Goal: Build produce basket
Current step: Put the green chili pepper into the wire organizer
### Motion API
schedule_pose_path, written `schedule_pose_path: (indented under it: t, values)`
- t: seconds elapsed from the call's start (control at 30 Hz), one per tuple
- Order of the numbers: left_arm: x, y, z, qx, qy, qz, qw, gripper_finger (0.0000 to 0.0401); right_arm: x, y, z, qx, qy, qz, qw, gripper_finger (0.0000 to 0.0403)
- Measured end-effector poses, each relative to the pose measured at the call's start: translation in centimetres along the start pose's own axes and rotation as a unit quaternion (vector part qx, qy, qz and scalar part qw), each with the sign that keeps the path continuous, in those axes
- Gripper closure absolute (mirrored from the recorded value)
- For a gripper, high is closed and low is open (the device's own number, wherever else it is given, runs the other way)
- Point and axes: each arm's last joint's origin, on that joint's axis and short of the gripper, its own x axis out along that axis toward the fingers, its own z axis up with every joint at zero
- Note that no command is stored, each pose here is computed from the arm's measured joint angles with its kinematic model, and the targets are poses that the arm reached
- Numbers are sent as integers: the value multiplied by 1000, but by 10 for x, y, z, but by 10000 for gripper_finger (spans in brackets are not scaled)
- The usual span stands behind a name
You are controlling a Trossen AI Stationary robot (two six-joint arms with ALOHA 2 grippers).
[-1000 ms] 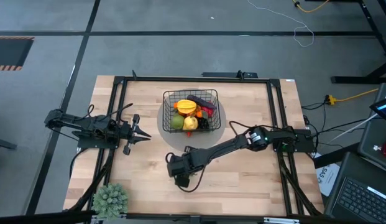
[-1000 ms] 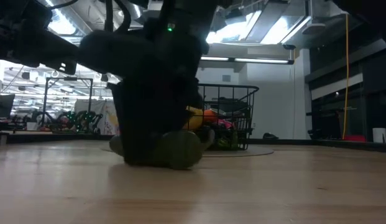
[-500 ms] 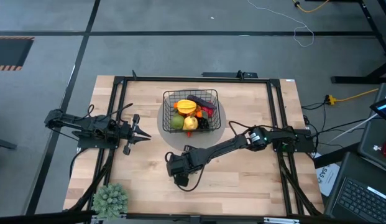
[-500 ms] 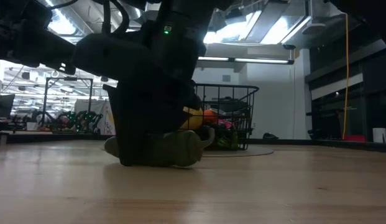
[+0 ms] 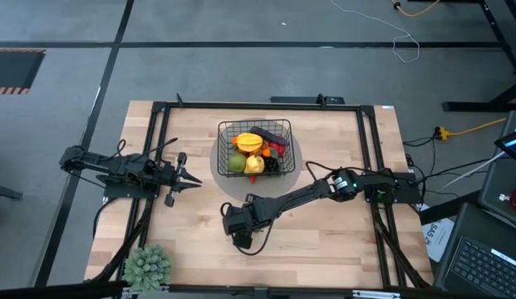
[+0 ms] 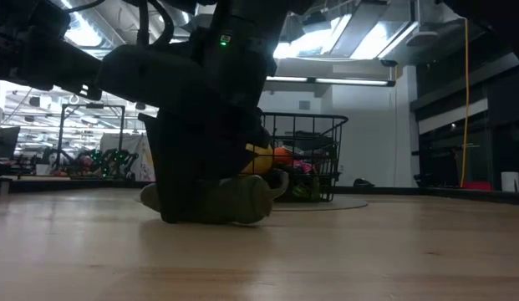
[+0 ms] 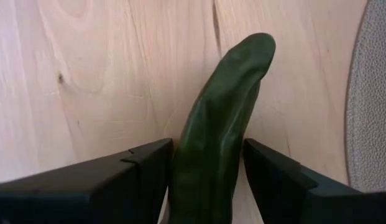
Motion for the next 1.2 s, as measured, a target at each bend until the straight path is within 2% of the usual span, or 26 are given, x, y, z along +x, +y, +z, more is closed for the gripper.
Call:
schedule_pose_path:
  t: [0.2, 0.47, 0.7, 0.9, 1.0, 1.2]
  values:
    - [0, 0, 0, 0, 0, 0, 1000, 360, 0, 0, 0, -1, 0, 1, 1000, 219]
    - [0, 0, 0, 0, 0, 0, 1000, 360, 0, 0, 0, -1, -1, 1, 1000, 297]
    - [0, 0, 0, 0, 0, 0, 1000, 360, -1, 0, 0, -50, 3, 3, 999, 360]
    - [0, 0, 0, 0, 0, 0, 1000, 360, -6, -1, 0, -66, 3, 3, 998, 361]
    - [0, 0, 0, 0, 0, 0, 1000, 360, -14, -2, 0, -71, 25, -3, 997, 358]
    - [0, 0, 0, 0, 0, 0, 1000, 360, -54, -4, 7, -107, 60, -19, 992, 360]
